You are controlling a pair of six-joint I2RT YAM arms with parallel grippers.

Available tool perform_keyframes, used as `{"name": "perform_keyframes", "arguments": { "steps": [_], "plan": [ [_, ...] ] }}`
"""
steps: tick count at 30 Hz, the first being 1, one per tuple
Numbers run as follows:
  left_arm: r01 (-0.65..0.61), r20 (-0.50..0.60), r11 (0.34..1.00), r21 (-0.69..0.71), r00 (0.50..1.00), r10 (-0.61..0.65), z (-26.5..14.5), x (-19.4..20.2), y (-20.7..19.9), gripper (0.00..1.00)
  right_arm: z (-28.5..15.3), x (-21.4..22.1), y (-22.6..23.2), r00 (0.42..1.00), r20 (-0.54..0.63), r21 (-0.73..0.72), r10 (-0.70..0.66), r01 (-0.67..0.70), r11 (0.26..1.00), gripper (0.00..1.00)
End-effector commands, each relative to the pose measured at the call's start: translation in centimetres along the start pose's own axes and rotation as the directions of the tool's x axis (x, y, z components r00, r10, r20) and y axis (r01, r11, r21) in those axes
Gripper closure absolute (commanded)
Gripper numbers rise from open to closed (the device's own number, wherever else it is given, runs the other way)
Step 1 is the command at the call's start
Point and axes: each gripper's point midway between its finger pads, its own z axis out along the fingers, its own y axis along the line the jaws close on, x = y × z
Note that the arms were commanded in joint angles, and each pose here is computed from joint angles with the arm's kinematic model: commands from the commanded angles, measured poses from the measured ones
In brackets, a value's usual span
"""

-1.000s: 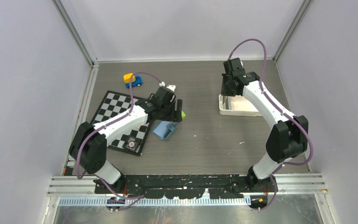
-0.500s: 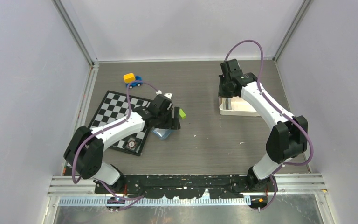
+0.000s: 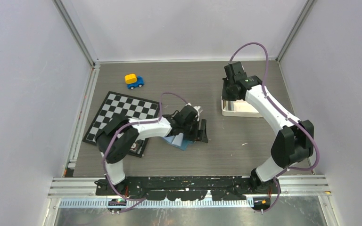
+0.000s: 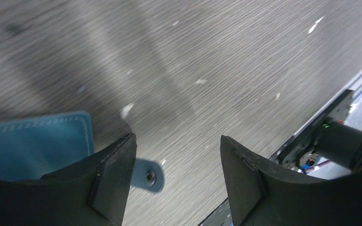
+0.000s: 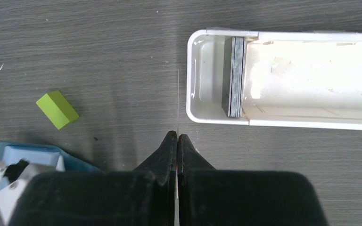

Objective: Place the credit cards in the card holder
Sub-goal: Insert the credit card into the card holder.

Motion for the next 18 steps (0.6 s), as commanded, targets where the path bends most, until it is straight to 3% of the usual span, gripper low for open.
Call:
{"name": "perform_keyframes", "arguments": {
  "steps": [1, 6, 12, 18],
  "plan": [
    [-0.062, 0.139, 0.975, 0.215, 0.99, 0.032, 0.0, -5.0, -7.0, 0.33, -2.8, -0.8, 0.8, 0.996, 0.069, -0.066, 0.048, -0.044, 0.997, 1.0],
    [-0.161, 0.192, 0.964, 0.21, 0.974, 0.121, -2.5, -5.4, -7.5, 0.31, -4.8, 0.5, 2.5, 0.99, 0.069, -0.203, 0.121, -0.105, 0.974, 0.99],
    [-0.251, 0.224, 0.958, 0.136, 0.95, 0.217, -8.3, -4.3, -6.3, 0.26, -5.9, 3.0, 5.5, 0.988, -0.006, -0.359, 0.153, -0.145, 0.922, 0.99],
    [-0.164, 0.222, 0.986, -0.025, 0.961, 0.166, -12.7, -4.9, -1.4, 0.24, -6.8, 4.3, 9.6, 0.986, -0.027, -0.466, 0.166, -0.159, 0.87, 0.99]
  ]
}}
